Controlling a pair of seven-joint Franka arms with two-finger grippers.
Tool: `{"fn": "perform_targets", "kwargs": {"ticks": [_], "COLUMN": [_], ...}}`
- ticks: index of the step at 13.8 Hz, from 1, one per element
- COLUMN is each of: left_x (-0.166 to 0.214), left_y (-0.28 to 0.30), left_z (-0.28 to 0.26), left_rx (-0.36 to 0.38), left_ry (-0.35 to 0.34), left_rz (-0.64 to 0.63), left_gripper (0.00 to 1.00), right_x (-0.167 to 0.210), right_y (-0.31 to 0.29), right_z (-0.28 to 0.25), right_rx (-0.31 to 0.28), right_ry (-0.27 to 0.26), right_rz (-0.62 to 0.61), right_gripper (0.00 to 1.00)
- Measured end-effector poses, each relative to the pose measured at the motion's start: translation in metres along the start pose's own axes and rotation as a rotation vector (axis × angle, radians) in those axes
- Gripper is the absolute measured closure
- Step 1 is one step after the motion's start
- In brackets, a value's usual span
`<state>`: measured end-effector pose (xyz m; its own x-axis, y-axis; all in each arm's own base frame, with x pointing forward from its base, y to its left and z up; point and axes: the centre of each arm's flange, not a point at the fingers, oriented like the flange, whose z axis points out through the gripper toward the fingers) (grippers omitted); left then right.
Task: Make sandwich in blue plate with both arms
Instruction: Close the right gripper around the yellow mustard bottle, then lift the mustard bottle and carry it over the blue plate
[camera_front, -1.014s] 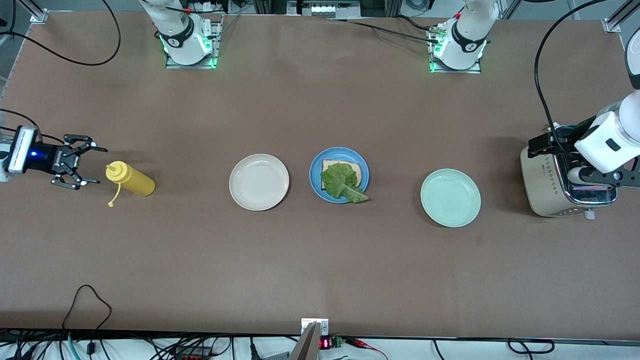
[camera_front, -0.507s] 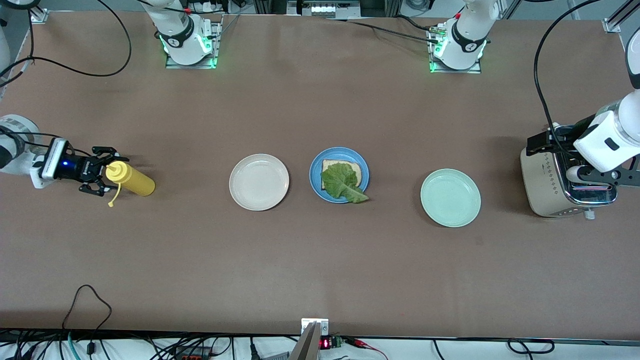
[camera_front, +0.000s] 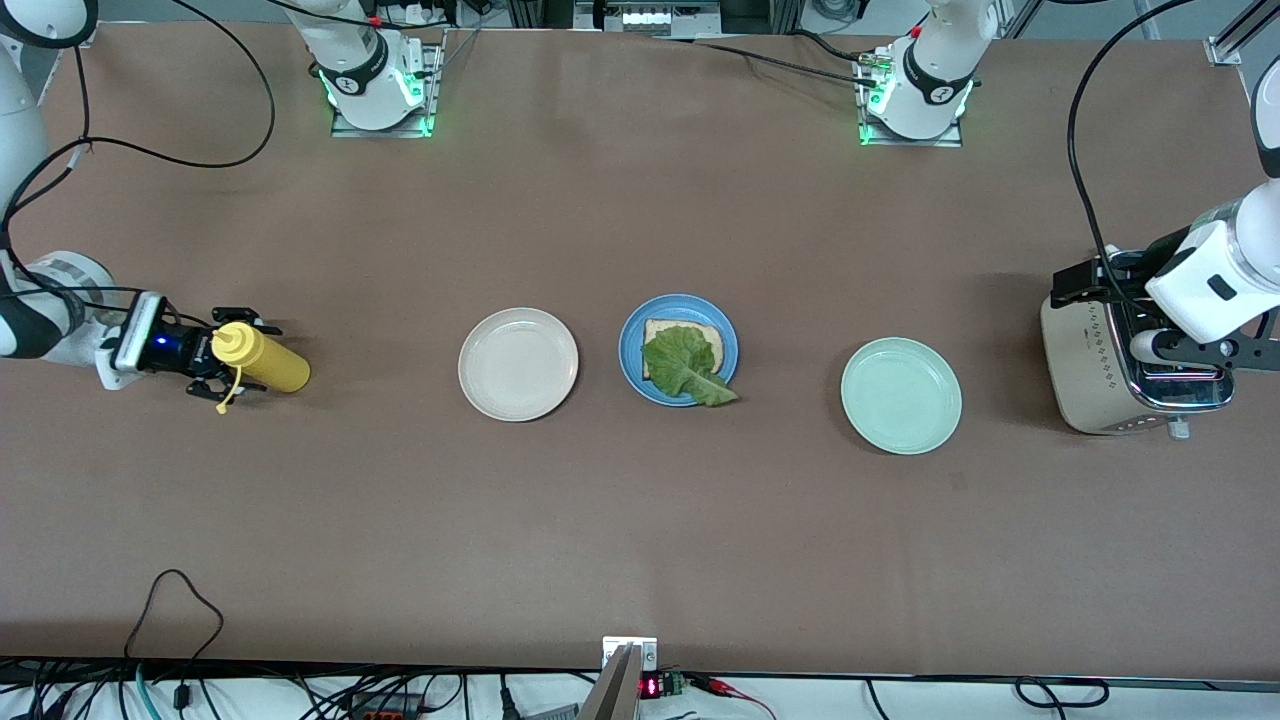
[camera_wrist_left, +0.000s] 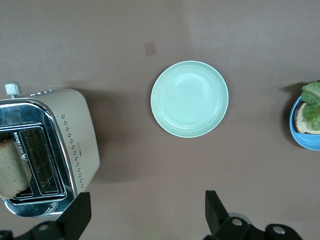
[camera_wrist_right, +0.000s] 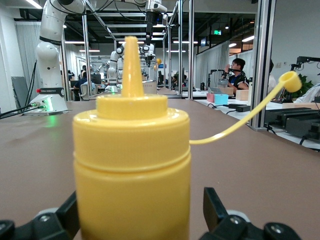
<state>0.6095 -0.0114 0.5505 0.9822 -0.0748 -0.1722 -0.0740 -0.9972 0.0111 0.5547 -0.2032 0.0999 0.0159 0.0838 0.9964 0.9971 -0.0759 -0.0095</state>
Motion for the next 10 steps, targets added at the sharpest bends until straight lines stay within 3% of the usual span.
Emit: {"fn": "perform_targets", "kwargs": {"ticks": [3,6,8,10], "left_x": [0.0,0.0,0.0,0.0], "left_y": [0.0,-0.001,-0.001,-0.001], "left_z": [0.0,0.0,0.0,0.0], "left_rx": [0.0,0.0,0.0,0.0], "left_ry": [-0.001,-0.001,-0.001,-0.001], "left_rz": [-0.001,-0.001,-0.001,-0.001], "left_gripper": [0.0,0.0,0.0,0.0], "right_x": [0.002,0.005,0.012,0.032], "right_y": [0.006,0.01,0.02,0.04], "right_z": [0.009,0.01,0.024,0.048], "right_rx": [0.012,0.015,0.034,0.053], "right_ry": [0.0,-0.006,-0.025,-0.08], "right_rz": [-0.008,-0.016,-0.02,-0.002], "right_gripper": [0.05,0.37,0.42,0.42]}}
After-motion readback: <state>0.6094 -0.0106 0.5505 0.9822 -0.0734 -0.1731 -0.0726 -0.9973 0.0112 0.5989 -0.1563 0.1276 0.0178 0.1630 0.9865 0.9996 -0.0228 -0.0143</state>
